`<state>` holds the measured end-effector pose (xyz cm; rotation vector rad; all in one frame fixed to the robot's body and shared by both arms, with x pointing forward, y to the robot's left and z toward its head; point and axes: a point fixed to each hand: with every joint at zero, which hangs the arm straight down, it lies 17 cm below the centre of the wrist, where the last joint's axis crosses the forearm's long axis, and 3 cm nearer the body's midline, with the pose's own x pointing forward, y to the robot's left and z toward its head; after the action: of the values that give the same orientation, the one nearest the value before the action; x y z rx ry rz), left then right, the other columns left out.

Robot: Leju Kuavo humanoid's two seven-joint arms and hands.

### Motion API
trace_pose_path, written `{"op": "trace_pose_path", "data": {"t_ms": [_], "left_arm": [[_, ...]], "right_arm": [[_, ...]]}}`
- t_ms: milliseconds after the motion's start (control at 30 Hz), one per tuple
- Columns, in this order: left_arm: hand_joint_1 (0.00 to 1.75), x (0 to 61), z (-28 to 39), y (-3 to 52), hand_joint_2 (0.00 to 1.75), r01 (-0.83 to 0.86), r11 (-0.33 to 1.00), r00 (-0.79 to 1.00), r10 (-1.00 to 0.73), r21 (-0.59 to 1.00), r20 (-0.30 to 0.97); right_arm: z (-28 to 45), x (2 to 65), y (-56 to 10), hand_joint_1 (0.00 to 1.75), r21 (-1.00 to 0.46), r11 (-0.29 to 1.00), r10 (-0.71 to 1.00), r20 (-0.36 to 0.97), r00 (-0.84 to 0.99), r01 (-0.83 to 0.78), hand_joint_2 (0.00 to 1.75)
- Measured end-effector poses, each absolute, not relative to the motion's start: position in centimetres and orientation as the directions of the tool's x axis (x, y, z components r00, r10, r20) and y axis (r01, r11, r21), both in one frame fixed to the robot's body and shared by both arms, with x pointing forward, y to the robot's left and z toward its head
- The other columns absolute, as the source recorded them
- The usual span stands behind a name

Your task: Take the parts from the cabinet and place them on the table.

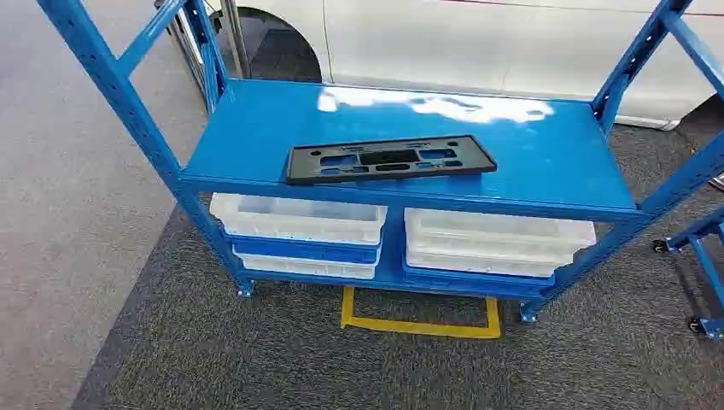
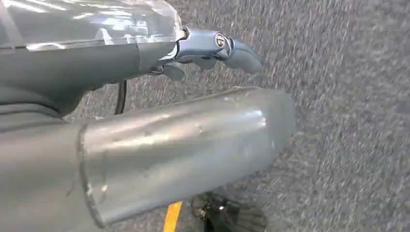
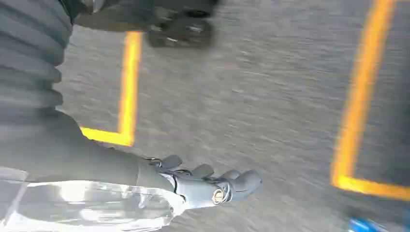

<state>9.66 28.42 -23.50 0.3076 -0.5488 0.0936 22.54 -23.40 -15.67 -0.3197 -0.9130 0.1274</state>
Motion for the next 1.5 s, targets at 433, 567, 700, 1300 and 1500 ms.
{"op": "trace_pose_path", "data": {"t_ms": [433, 567, 700, 1300, 1500], "left_arm": [[0.00, 9.5, -22.3, 30.1, 0.00, -0.189, 0.937, 0.814, -0.018, 0.294, 0.581], [0.00, 9.3, -22.0, 30.1, 0.00, -0.180, 0.942, 0.806, -0.024, 0.284, 0.592], [0.00, 8.9, -21.7, 30.1, 0.00, -0.178, 0.945, 0.799, -0.025, 0.276, 0.601], [0.00, 7.9, -20.5, 30.1, 0.00, -0.170, 0.950, 0.790, -0.028, 0.263, 0.612], [0.00, 7.9, -20.0, 30.5, 0.00, -0.156, 0.950, 0.787, -0.047, 0.272, 0.616]], "right_arm": [[0.3, 32.6, -20.3, 0.00, -0.270, 0.962, 0.272, 0.954, 0.125, -0.032, 1.75], [6.1, 33.7, -18.5, 0.00, -0.263, 0.961, 0.260, 0.965, -0.043, -0.084, 0.00], [11.4, 33.6, -16.7, 0.00, -0.261, 0.956, 0.235, 0.954, -0.185, -0.134, 0.00], [22.3, 30.5, -14.6, 0.00, -0.360, 0.905, 0.222, 0.855, -0.469, -0.228, 0.00], [24.0, 29.8, -15.1, 0.00, -0.349, 0.917, 0.217, 0.843, -0.493, -0.192, 0.00]]}}
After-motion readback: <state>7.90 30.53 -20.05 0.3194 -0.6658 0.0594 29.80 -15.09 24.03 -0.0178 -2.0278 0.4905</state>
